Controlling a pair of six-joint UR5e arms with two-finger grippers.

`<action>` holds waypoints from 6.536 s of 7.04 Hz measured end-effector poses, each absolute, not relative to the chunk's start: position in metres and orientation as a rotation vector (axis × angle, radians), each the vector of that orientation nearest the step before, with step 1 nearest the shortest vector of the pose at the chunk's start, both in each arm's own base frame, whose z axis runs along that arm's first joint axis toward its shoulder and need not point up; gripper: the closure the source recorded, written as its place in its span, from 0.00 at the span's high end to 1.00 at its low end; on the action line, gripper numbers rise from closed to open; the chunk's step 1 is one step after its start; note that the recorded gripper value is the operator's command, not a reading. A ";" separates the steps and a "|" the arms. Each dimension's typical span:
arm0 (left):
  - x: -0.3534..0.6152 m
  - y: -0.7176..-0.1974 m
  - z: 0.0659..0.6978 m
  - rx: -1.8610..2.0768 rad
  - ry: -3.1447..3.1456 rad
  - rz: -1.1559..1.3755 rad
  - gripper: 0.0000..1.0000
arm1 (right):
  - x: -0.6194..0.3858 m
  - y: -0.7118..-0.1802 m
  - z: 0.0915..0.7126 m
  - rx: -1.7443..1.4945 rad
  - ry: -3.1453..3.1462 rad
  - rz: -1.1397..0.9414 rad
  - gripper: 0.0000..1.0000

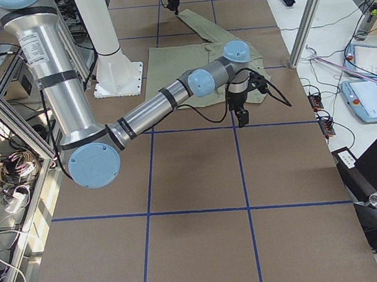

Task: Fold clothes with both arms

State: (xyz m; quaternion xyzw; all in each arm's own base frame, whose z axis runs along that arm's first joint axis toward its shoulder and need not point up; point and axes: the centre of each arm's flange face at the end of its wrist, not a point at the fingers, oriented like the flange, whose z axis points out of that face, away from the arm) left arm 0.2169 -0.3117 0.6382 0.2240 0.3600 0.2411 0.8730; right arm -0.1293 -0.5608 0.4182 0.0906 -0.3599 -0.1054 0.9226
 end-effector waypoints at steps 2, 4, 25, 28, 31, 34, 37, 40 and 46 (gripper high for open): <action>0.218 -0.312 0.632 0.495 0.775 0.510 0.00 | -0.129 -0.561 0.419 0.184 -0.740 -0.218 1.00; 0.224 -0.336 0.598 0.555 0.861 0.503 0.00 | -0.129 -0.560 0.423 0.180 -0.739 -0.225 1.00; 0.607 -0.436 0.110 0.772 1.407 0.235 1.00 | -0.132 -0.558 0.408 0.218 -0.742 -0.233 1.00; 0.533 -0.511 0.163 0.614 1.146 0.297 1.00 | -0.224 -0.562 0.344 0.283 -0.763 -0.264 1.00; 0.402 -0.558 0.251 0.617 0.974 0.339 1.00 | -0.349 -0.534 0.272 0.280 -0.762 -0.117 0.98; 0.294 -0.582 0.332 0.608 0.934 0.493 1.00 | -0.485 -0.509 0.224 0.319 -0.687 -0.036 0.83; 0.282 -0.581 0.346 0.601 0.931 0.498 1.00 | -0.582 -0.497 0.211 0.347 -0.584 -0.015 0.75; 0.283 -0.581 0.346 0.598 0.932 0.494 1.00 | -0.624 -0.488 0.219 0.353 -0.506 -0.028 0.64; 0.285 -0.581 0.348 0.594 0.930 0.495 1.00 | -0.630 -0.478 0.231 0.326 -0.440 -0.051 0.46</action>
